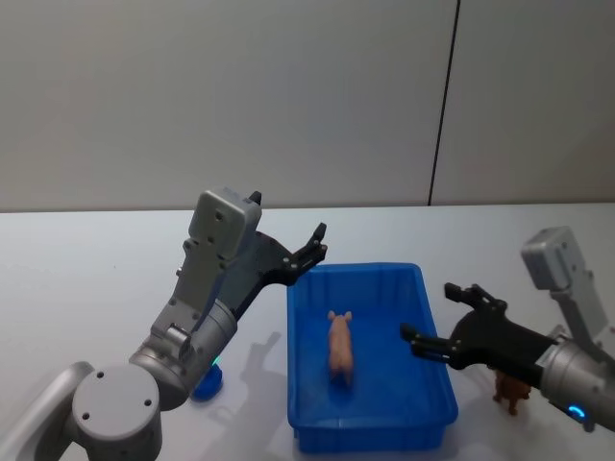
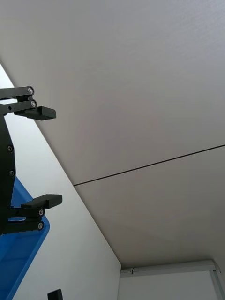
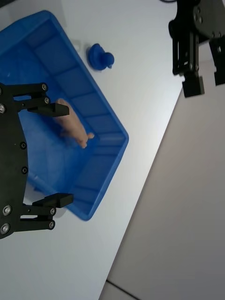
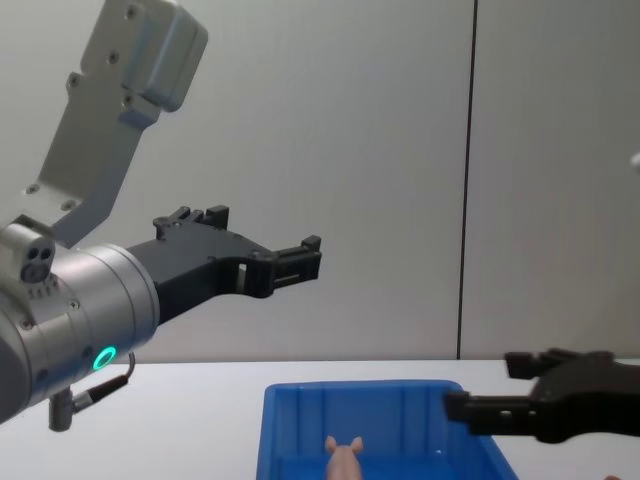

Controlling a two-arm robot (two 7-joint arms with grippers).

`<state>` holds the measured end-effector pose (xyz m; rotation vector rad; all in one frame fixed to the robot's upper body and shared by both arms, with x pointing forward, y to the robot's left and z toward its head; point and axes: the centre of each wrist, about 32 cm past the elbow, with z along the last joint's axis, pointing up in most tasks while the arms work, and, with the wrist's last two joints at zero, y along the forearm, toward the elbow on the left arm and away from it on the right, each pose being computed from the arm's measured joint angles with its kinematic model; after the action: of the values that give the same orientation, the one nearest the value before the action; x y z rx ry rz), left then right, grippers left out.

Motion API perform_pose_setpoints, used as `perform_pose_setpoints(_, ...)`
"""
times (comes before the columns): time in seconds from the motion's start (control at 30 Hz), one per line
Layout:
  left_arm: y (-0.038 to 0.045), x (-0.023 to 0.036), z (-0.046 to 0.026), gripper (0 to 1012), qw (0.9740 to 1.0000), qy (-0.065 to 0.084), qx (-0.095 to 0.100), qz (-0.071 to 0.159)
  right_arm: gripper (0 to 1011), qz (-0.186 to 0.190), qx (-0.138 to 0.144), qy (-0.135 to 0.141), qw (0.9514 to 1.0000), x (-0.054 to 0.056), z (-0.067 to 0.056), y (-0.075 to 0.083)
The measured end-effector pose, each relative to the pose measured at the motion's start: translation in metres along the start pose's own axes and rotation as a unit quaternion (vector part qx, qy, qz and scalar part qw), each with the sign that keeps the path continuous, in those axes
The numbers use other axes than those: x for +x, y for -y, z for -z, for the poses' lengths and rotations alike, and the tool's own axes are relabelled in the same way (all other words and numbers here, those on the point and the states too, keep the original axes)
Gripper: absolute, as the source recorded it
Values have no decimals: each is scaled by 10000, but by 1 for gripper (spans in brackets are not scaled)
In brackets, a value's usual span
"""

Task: Pick up the two dolls from the table and place them into the box.

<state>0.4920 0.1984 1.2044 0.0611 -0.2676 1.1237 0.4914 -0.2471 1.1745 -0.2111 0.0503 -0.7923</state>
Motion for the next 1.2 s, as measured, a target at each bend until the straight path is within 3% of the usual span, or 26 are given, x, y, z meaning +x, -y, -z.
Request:
perform_pose_setpoints(0.6,0,0,0,1001,10000,0,0,0,1001,790,-194,-215,9964,36,201,518)
perform_pose_setpoints(0.87,0,0,0,1001,10000,0,0,0,1001,910,-430,-357,9943,37,277,636)
perform_pose_setpoints(1.2,0,0,0,1001,10000,0,0,0,1001,905,-774,-618,9910,26,392,657)
